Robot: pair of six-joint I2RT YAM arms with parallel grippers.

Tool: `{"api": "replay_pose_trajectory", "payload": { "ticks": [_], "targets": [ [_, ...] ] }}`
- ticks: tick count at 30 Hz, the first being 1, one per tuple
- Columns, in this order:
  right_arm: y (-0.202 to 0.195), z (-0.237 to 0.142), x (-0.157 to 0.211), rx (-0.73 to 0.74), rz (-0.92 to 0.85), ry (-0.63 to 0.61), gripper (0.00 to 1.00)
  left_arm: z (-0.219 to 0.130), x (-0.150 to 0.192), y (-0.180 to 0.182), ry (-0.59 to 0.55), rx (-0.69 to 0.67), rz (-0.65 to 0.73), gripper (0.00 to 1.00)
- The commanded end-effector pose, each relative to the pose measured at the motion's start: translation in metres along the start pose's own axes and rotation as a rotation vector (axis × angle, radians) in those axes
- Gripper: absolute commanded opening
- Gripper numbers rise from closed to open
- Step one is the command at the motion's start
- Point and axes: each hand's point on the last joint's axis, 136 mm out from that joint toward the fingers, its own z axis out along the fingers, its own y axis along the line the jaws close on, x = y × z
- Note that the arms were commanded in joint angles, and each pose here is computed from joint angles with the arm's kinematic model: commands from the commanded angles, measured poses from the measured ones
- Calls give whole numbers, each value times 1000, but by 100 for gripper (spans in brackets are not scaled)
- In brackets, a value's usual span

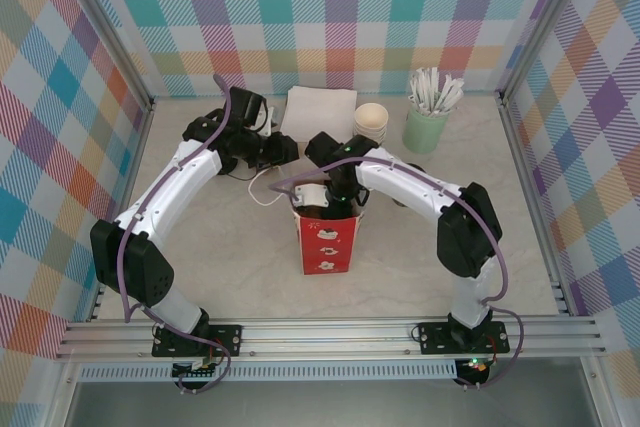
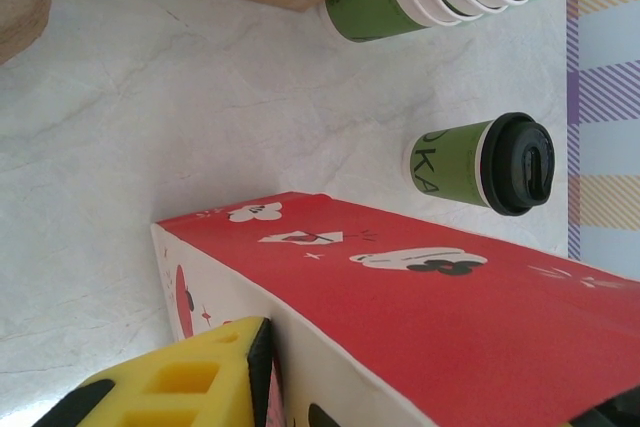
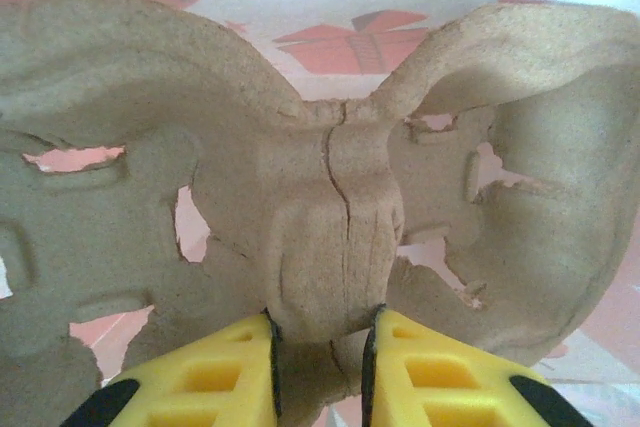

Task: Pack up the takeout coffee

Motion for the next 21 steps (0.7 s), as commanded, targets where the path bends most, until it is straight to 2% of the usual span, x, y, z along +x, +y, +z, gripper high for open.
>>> {"api": "replay_pose_trajectory", "payload": {
  "ticks": [1,10,21],
  "targets": [
    [2,-29,-11,33,-7,-73,23,-6,4,-1,-12,-6,7,32],
    [2,-42,-14,54,-16,-86,21,-5,5,3,-14,-33,17,31],
    [2,-40,-13,51,-19,-77,20,-7,4,-3,-18,-25,28,29]
  ]
}}
